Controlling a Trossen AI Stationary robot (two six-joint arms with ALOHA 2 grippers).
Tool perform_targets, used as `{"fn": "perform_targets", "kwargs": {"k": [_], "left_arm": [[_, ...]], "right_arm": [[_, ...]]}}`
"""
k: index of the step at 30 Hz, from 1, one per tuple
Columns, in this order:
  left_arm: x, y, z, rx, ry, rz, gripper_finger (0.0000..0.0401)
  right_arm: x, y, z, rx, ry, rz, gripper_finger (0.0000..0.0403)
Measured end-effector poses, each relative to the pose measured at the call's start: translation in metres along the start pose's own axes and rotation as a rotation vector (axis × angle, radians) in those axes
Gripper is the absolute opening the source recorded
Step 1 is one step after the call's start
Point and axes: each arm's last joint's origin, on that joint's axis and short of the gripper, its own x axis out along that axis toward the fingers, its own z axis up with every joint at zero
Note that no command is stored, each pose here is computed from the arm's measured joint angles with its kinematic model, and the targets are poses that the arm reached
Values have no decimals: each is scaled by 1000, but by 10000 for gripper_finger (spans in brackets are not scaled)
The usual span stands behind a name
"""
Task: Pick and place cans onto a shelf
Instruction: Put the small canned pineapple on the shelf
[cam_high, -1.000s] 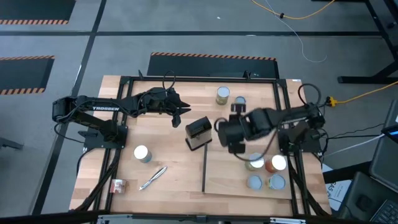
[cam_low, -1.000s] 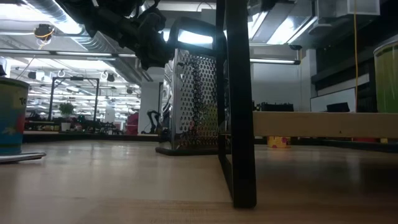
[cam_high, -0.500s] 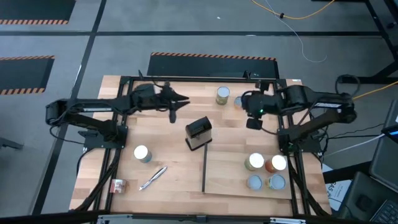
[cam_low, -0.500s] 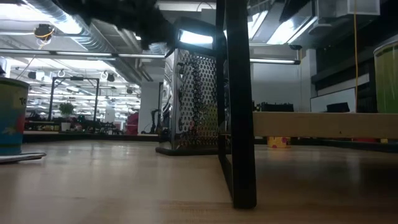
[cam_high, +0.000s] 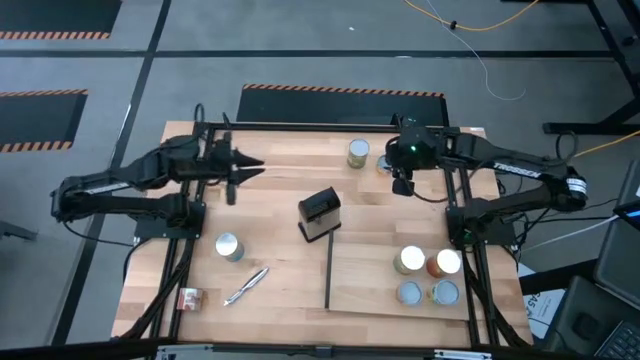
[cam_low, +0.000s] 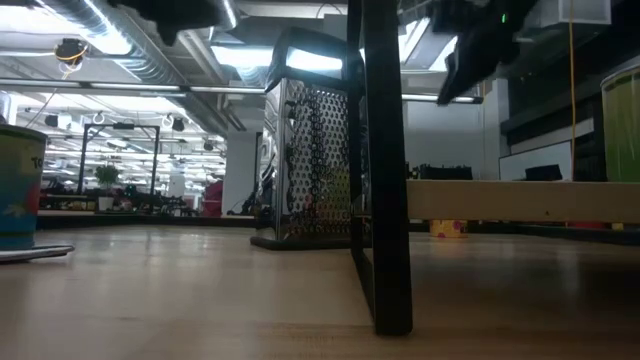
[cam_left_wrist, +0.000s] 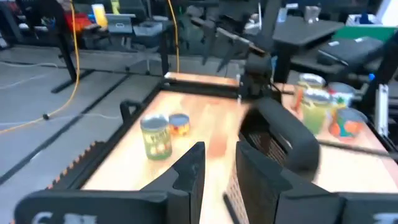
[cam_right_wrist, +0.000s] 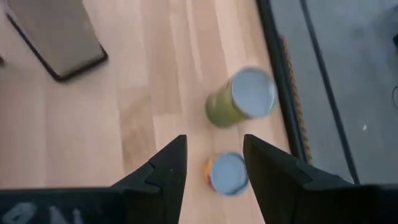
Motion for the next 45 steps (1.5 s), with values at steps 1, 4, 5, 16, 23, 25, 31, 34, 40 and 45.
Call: {"fn": "perform_targets", "kwargs": {"k": [1, 4, 5, 16, 23, 25, 31, 34, 40, 45], "left_arm": [[-6, -1, 0, 1, 1, -6, 84], [-22, -4, -4, 3, 22, -26, 84], [-26, -5, -4, 4, 25, -31, 84], [-37, -7, -6, 7, 21, -47, 84], [-35, -7, -8, -18, 43, -43, 84], [-34, -7, -8, -19, 44, -43, 84], [-34, -7, -8, -19, 44, -42, 84], [-34, -7, -8, -19, 44, -42, 84], [-34, -7, -8, -19, 43, -41, 84], [-34, -7, -8, -18, 43, -41, 84]], "right_arm": [[7, -3, -5, -4, 17, 1, 163], [24, -9, -19, 2, 64, -6, 163], [29, -11, -23, 16, 68, -16, 163], [56, -30, -51, 65, 61, 62, 163], [80, -36, -72, 69, 91, 159, 163], [86, -35, -77, 77, 110, 185, 163], [104, -33, -85, 67, 140, 143, 163], [110, -32, -86, 56, 158, 153, 163], [124, -34, -90, 9, 227, 105, 163], [140, -32, -95, 10, 279, 134, 163]]}}
